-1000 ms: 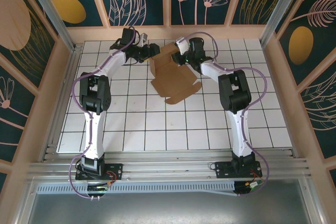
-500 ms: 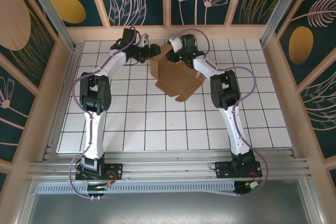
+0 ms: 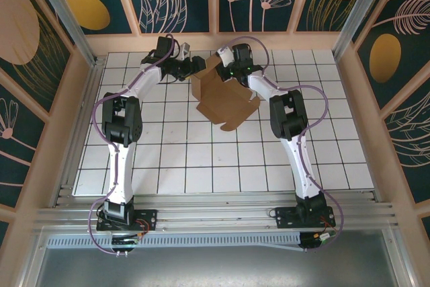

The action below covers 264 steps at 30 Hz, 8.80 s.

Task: Fold the paper box

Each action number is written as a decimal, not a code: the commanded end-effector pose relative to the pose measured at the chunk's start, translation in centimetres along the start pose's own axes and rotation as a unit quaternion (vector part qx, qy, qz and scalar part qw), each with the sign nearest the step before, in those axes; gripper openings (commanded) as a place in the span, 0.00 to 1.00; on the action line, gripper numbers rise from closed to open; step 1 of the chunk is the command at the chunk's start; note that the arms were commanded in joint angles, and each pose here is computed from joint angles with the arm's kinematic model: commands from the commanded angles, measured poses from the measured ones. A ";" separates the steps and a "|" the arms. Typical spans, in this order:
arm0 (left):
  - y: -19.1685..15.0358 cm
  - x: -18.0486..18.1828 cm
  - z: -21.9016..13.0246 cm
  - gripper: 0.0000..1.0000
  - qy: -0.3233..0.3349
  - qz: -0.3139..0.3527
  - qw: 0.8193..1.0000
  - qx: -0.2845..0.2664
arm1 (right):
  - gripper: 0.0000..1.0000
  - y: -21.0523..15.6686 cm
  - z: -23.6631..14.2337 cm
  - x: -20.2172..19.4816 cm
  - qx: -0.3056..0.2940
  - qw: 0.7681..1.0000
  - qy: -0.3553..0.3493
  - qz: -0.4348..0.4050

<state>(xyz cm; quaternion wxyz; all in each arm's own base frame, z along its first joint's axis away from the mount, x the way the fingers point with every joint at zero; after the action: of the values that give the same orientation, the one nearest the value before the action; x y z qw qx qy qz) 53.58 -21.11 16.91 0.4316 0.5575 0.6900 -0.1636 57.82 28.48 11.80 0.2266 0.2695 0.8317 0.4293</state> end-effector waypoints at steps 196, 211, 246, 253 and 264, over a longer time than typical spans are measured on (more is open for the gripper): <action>-2.1 -2.3 -3.0 0.27 0.020 0.269 0.949 -0.164 | 0.03 1.9 -15.5 3.9 -0.098 0.987 -0.095 0.082; -6.8 0.2 -1.7 0.25 -0.009 0.209 0.966 -0.150 | 0.00 1.9 -13.8 4.5 -0.097 0.971 -0.155 0.153; -14.4 1.0 -0.7 0.19 -0.031 0.151 0.982 -0.105 | 0.00 -5.3 -14.5 11.8 -0.061 0.950 -0.122 0.282; -16.1 2.6 -0.9 0.19 -0.028 0.131 0.986 -0.100 | 0.00 -7.7 -14.6 13.2 -0.049 0.949 -0.121 0.286; -18.5 3.1 -0.8 0.19 -0.059 0.107 0.990 -0.077 | 0.00 -10.4 -15.0 14.9 -0.037 0.949 -0.116 0.292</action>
<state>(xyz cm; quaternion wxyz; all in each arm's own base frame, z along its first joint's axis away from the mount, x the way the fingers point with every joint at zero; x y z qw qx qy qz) 40.83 -21.98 14.38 0.5911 0.5441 0.5948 0.0276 39.07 22.37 15.52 0.2888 0.5240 0.5828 0.5498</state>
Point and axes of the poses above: each hand's point on the last joint's axis, 136 mm out from that joint toward the fingers, its own z axis out along the fingers, its own x axis along the line the jaws close on, y = z × x, the point moved 5 cm from there along -z, back along the fingers, and after that the axes turned 10 degrees about -z, right-handed, at the moved point
